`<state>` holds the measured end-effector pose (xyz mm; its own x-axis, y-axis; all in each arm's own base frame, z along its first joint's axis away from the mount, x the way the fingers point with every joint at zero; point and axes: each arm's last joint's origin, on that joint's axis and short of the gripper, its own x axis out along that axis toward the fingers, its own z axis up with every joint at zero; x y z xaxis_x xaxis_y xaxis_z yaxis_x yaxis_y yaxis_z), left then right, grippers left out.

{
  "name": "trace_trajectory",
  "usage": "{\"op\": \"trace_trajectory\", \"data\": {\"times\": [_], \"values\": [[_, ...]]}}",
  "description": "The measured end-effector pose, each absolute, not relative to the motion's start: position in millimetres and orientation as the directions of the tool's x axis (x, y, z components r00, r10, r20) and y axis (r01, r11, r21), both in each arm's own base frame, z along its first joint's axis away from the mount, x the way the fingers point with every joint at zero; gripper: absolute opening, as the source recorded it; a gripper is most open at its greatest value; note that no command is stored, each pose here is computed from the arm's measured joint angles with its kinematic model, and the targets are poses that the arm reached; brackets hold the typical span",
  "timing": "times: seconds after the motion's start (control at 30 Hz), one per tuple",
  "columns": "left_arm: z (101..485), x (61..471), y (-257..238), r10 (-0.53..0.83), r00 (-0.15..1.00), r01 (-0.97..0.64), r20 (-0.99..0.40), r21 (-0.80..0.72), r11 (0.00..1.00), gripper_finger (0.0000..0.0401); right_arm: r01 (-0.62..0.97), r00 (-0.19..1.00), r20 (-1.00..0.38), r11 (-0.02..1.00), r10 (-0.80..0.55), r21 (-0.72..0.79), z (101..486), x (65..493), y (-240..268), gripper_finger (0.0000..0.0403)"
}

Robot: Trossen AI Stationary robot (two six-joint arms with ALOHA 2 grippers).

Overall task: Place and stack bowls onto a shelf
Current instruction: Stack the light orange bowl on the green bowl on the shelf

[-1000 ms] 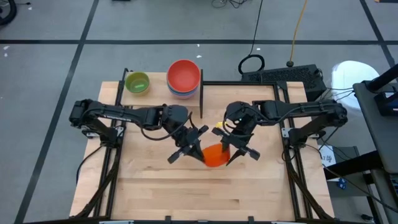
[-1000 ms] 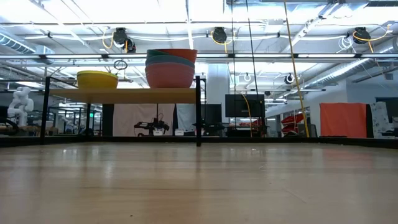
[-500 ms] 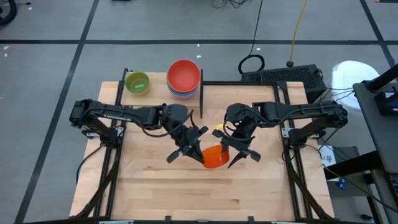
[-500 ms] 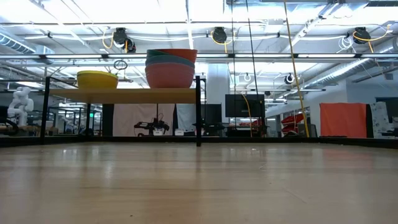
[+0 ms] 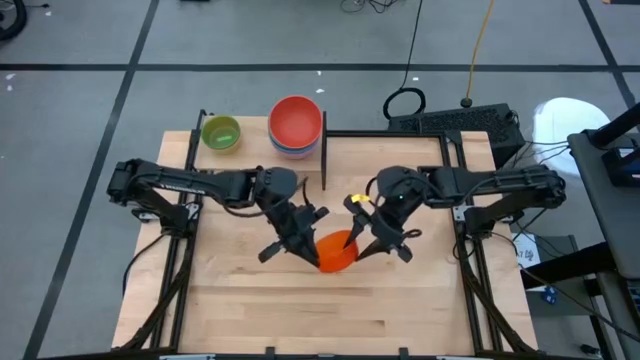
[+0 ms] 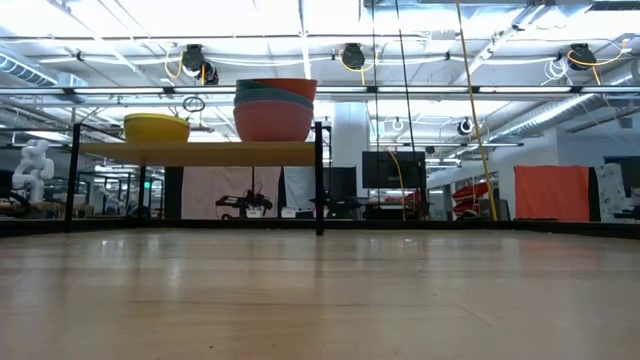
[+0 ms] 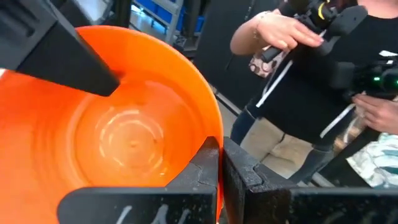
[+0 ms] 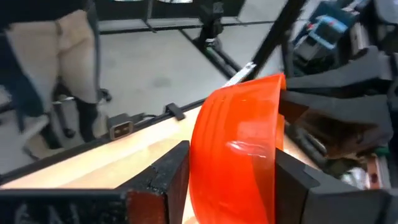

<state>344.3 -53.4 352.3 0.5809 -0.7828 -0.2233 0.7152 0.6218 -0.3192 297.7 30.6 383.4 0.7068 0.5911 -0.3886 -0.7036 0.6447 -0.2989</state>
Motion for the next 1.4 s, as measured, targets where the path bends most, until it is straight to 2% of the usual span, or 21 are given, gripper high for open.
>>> {"op": "trace_trajectory", "data": {"times": [0.43,0.53,0.63,0.93,1.1,1.23,1.4], "values": [[382.6,317.8,-44.7,-0.703,0.684,0.664,-0.194,-0.233,0.711,0.0002,-0.555,0.832,-0.303,0.719,0.465,-0.418,412.4,273.8,24.7,0.0171],[385.2,314.0,-44.8,-0.705,0.682,0.667,-0.192,-0.233,0.708,0.0002,-0.536,0.844,-0.292,0.723,0.45,-0.435,414.3,273.2,23.9,0.0176],[383.2,312.7,-49.6,-0.747,0.636,0.702,-0.196,-0.254,0.665,0.0002,-0.511,0.859,-0.275,0.728,0.431,-0.456,419.1,270.4,22.2,0.018],[379.9,314.6,-53.1,-0.715,0.664,0.676,-0.221,-0.232,0.699,0.0002,-0.339,0.929,-0.309,0.808,0.206,-0.481,416.4,272.4,11.9,0.0182],[384.7,301.1,-42.6,-0.606,0.743,0.579,-0.285,-0.181,0.795,0.0002,-0.248,0.947,-0.307,0.824,0.094,-0.51,419.7,267.0,8.5,0.0182],[398.5,279.1,-31.1,-0.476,0.824,0.468,-0.307,-0.103,0.878,0.0002,-0.248,0.947,-0.307,0.824,0.095,-0.51,422.7,260.2,8.5,0.0183],[424.2,241.6,-19.2,-0.314,0.915,0.327,-0.254,0.01,0.945,0.0002,-0.252,0.944,-0.316,0.824,0.095,-0.507,423.4,256.0,8.3,0.0183]]}}
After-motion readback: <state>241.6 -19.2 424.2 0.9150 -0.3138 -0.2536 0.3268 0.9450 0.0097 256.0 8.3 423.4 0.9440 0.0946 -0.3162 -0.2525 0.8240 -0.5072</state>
